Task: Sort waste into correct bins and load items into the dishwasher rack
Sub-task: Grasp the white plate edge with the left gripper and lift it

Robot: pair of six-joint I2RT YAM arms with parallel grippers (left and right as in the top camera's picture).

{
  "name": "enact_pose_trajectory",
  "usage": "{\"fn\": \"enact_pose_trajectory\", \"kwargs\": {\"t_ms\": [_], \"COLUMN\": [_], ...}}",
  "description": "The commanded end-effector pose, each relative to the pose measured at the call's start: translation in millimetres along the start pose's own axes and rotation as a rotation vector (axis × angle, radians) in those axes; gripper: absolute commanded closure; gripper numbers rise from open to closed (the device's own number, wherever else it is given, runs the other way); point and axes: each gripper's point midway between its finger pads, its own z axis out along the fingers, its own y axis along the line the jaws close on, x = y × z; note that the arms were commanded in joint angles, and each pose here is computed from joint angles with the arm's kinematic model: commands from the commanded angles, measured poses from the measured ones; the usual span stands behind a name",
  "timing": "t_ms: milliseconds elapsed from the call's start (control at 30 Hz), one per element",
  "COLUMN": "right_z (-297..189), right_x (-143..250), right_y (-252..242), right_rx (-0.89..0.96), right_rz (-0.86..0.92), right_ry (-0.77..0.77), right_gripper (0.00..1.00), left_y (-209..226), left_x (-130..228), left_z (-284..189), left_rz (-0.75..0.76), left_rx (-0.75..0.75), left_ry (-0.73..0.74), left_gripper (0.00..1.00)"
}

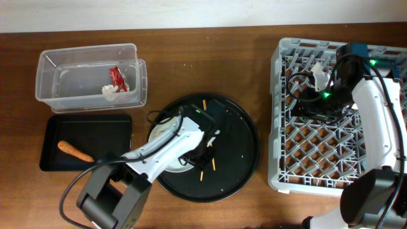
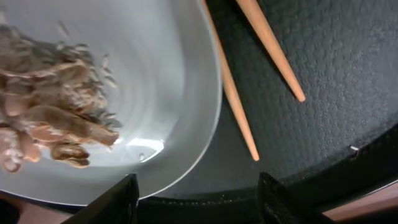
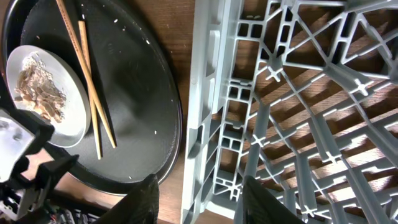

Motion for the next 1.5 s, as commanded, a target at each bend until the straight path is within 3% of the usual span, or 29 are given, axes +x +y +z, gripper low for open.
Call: {"fn": "enact_pose_trajectory", "kwargs": {"t_ms": [0,200,433,500,567,733,1100,1267,1467], "right_z": [-9,-9,-9,-9,-9,-9,-9,-9,-10], "right_x": [-2,0,0,0,0,0,0,0,3], "right_y": [3,3,3,3,3,3,0,-1,-2], "right_rx": [0.014,0.013,0.013,0.013,0.013,0.013,0.032,0.033,0.043], "right_rz": [-0.026,-0.023,-0.023,-0.023,-0.023,-0.023,-0.023,-0.023,-0.018], "right_ry": [-0.029,-0.023,-0.022,-0.022,-0.022,-0.022,-0.020,-0.020,-0.008], "right_gripper": [0.57,0.57,0.57,0.57,0.57,0.57,0.57,0.57,0.57], "left_y": [7,10,4,4,3,9,25,38,125], "left_x": [11,3,-32,-34,-34,-33,-57,-48,-12], "left_z": [22,41,54,54,54,48,-31,-65,-103], "left_rz": [0.040,0.039,0.030,0.030,0.030,0.029,-0.015,-0.083,-0.369], "left_rx": [-0.087,-0.108,-0.085,-0.083,-0.079,-0.112,-0.218,-0.252,-0.216], "left_ry": [0.070,0.020,-0.129,-0.138,-0.136,-0.124,-0.178,-0.237,-0.260], "left_gripper": [0.40,0.44,0.51,0.62,0.79,1.00,0.99,1.00,1.00]}}
